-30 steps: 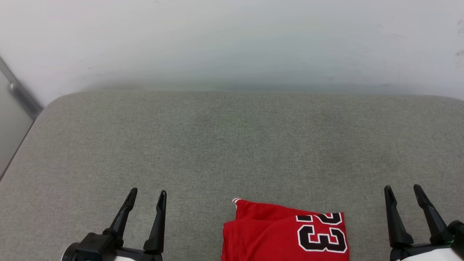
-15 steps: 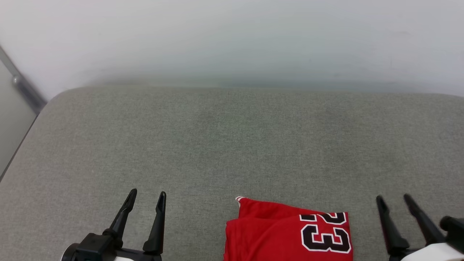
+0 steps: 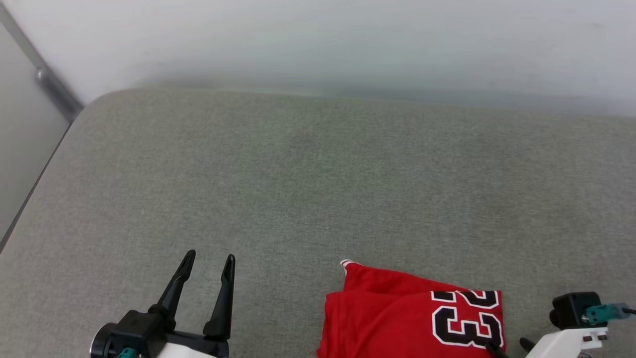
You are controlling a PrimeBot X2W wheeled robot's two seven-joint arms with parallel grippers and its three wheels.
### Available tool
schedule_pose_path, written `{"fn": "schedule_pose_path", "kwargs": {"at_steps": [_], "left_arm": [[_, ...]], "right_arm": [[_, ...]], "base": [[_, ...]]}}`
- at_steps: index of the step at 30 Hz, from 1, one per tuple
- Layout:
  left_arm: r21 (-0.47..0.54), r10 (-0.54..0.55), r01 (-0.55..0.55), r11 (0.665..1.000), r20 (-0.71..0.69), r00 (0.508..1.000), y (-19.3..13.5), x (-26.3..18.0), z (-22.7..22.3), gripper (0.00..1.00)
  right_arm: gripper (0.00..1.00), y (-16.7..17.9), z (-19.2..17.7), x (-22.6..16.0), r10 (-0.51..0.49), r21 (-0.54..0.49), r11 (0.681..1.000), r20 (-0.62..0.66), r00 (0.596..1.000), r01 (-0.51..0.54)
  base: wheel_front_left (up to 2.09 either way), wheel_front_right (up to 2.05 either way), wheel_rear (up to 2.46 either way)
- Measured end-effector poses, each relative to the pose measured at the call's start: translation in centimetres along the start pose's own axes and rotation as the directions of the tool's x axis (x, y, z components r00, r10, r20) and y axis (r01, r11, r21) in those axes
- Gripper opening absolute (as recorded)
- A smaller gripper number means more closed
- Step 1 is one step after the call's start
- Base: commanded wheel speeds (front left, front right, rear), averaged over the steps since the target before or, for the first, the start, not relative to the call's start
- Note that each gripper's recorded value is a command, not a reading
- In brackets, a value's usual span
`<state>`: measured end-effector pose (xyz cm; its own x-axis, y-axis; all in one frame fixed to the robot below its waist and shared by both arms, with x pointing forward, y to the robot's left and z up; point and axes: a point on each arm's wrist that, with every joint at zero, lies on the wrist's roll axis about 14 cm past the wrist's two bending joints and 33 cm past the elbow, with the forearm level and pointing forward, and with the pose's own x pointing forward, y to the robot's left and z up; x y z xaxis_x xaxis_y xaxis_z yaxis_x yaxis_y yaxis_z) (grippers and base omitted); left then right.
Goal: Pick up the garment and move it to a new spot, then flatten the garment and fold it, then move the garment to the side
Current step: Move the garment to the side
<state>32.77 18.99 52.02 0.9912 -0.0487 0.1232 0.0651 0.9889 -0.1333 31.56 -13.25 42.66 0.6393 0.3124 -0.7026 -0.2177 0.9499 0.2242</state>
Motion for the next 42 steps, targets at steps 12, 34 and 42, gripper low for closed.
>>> {"fn": "schedule_pose_path", "kwargs": {"at_steps": [12, 34, 42], "left_arm": [[0.015, 0.058, -0.057, 0.998, -0.033, 0.998, 1.7, 0.0, -0.8, 1.00], [-0.099, -0.128, 0.122, 0.988, -0.057, 0.990, -5.0, 2.0, -2.5, 1.00], [-0.147, -0.361, 0.352, 0.924, -0.040, 0.932, -12.0, 5.1, -3.2, 1.00]], "right_arm": [[1.00, 1.1, -3.4, 4.6, 0.024, -0.004, 1.000, -0.225, 0.974, -0.025], [0.00, -3.6, 1.8, 3.4, -0.166, -0.474, 0.874, -0.085, 0.982, 0.107], [0.00, -12.1, 5.6, -2.6, -0.402, -0.611, 0.723, 0.008, 0.916, 0.322]], "base": [[0.00, 0.00, 0.00], [0.00, 0.00, 0.00], [0.00, 0.00, 0.00]]}}
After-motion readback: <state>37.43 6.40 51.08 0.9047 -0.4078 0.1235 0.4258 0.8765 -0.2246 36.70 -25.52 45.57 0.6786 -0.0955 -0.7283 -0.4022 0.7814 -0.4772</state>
